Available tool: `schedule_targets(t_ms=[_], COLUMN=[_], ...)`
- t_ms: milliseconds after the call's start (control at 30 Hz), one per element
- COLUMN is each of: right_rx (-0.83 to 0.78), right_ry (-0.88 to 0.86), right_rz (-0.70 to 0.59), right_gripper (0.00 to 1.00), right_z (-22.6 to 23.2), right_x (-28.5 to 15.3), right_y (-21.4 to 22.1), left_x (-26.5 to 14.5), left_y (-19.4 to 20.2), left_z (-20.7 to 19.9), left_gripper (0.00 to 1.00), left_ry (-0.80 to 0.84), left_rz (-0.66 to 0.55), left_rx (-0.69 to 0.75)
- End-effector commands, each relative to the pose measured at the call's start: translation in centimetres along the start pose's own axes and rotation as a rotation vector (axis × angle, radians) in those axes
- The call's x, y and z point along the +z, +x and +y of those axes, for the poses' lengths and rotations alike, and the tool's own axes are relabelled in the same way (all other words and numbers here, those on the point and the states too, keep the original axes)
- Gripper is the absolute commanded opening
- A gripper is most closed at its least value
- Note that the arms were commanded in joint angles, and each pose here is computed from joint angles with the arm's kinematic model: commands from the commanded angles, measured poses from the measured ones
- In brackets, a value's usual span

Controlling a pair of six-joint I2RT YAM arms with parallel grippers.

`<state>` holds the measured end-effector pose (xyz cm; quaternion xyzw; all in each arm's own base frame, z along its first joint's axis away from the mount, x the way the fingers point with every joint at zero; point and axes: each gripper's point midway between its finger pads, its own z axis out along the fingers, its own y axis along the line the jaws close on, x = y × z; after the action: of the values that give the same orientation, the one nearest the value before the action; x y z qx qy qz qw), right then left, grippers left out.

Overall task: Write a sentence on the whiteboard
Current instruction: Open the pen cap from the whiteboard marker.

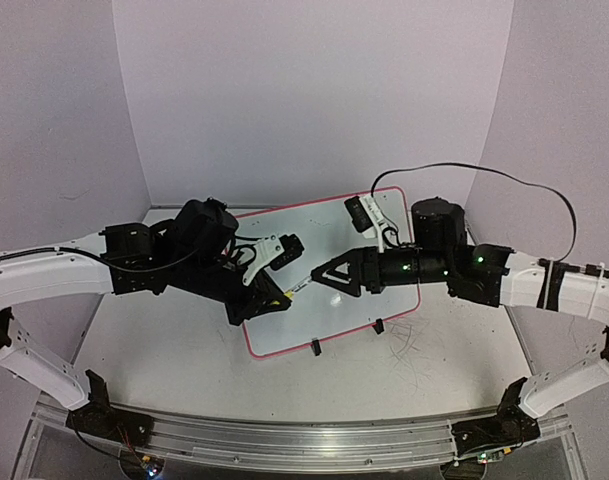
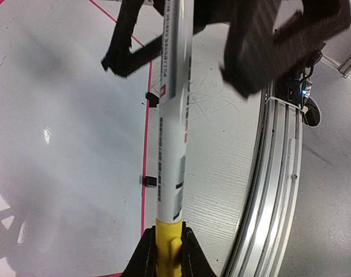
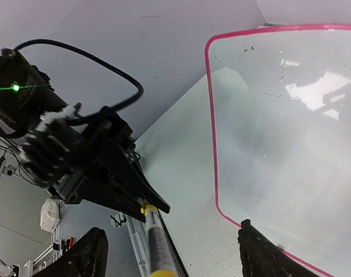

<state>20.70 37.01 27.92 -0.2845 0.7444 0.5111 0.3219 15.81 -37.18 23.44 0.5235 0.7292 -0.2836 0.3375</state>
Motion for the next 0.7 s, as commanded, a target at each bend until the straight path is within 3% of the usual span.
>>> schedule_targets(t_ms=[0,100,267,533,667], right_rx=[-0.137,-0.172,-0.171,-0.115,-0.108], right_ry=[-0.106,-0.069,-0.097,-0.039,-0.072], right_rz=[-0.085,-0.121,-0.177,-0.209,-0.166], right_gripper=[0.81,0.82,0.66,0.58,0.47], right_z=[4.4,4.8,5.4,3.9,4.2], right_x=[1.2,1.7,2.0,2.9,3.9], right_y=[-0.5,-0.7,-1.2,-1.5,-0.7], left_x=[-1.8,-1.7,-1.4,-1.6,-1.6], left_y=[-2.3,-2.4,-2.4,-2.6,-2.7], left_z=[0.3,0.2,0.0,-0.2,-0.2], left_gripper=[0.0,0.0,0.0,0.0,0.0], left_ry=[-0.03,-0.019,-0.008,0.002,0.002], left_rz=[-0.103,-0.103,-0.099,-0.106,-0.11], left_rx=[0.0,0.0,0.0,0.003,0.006])
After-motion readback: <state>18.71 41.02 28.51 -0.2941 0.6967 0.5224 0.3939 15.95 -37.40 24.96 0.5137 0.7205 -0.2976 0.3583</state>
